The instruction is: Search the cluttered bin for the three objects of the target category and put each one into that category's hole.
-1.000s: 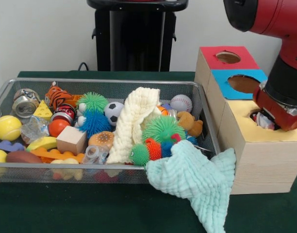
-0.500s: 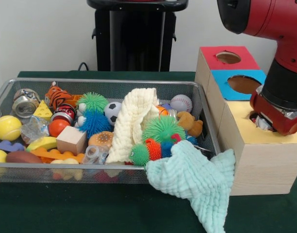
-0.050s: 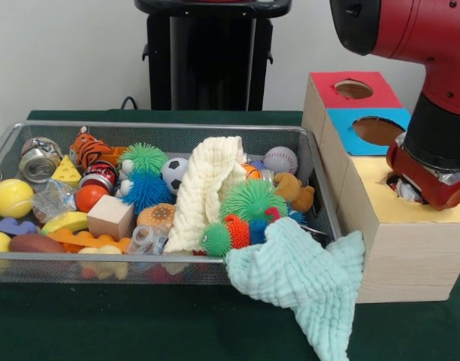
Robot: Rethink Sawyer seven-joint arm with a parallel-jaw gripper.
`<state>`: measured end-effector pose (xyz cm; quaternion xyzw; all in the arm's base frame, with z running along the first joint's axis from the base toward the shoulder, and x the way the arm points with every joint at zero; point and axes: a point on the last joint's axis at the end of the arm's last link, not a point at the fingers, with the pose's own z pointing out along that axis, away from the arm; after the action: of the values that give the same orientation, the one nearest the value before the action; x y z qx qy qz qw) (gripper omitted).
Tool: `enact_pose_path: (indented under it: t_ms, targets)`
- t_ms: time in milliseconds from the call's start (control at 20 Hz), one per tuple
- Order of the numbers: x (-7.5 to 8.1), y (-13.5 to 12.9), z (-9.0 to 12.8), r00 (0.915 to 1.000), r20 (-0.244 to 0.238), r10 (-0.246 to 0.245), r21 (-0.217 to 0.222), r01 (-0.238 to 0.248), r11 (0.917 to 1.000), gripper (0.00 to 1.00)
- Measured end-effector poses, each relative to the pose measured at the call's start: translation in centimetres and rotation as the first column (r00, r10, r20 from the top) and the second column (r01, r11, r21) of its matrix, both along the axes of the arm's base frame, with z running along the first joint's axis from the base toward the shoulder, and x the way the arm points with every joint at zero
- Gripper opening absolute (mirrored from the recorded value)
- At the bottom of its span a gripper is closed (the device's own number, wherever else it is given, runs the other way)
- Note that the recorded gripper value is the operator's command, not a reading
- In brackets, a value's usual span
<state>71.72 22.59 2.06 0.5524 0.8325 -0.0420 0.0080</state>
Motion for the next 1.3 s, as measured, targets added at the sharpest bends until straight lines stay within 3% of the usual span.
enact_pose_path:
  t_ms: [1000,1300]
  targets:
    - [-0.1,-0.3,0.0,0.9997,-0.015,-0.022,0.041,0.022,0.9989,1.00]
    - [-0.2,-1.2,0.0,0.9980,-0.032,-0.054,0.082,0.057,0.9950,1.00]
